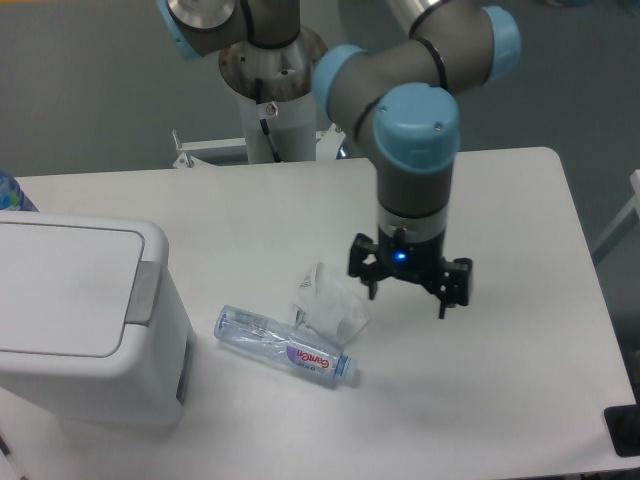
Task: Open the trash can
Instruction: 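Move the open gripper over toward the white trash can lid edge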
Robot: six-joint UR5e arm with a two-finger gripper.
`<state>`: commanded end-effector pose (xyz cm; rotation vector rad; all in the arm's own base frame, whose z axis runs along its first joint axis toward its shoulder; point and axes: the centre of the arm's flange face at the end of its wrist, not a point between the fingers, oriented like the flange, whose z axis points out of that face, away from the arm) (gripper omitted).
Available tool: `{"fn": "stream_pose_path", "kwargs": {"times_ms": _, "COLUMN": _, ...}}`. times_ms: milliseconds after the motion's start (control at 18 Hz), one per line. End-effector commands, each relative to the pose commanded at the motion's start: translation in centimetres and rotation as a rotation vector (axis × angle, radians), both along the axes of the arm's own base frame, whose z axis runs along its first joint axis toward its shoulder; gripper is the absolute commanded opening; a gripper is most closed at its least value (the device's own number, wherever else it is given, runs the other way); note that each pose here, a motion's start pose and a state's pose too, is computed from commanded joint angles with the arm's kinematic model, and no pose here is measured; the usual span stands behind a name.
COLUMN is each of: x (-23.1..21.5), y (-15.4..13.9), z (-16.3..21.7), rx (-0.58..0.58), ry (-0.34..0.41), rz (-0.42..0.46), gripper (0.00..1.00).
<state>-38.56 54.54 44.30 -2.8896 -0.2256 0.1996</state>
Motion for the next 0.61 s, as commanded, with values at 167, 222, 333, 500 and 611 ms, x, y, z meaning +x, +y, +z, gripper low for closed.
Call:
{"fn": "stream_pose_path", "kwargs": {"times_ms": 167, "x": 1.9, "y": 1.4, "z": 1.3, "rx": 0.064, "ry": -0.07, "rz": 0.103, "gripper": 1.0}}
{"fn": "stream_pose_path", "kwargs": {"times_ms": 222, "x": 2.4, "y": 1.8, "z": 2.0, "rx": 0.086, "ry": -0.088, "rz": 0.127, "gripper": 1.0}}
{"fn": "stream_pose_path", "kwargs": {"times_ms": 333, "x": 3.9, "y": 3.0, "z": 3.3, "rx": 0.124, "ry": -0.113, "rz": 0.131, "gripper": 1.0}}
{"fn": "stream_pose_path", "kwargs": {"times_ms": 500, "x": 5.8, "y": 4.2, "z": 5.4, "rx": 0.195, "ry": -0.16, "rz": 0.167, "gripper": 1.0}}
{"fn": "stream_pose_path", "kwargs": {"times_ms": 611, "x": 6.7, "y": 4.8, "z": 6.6, "rx": 0.25, "ry": -0.216, "rz": 0.189, "gripper": 1.0}}
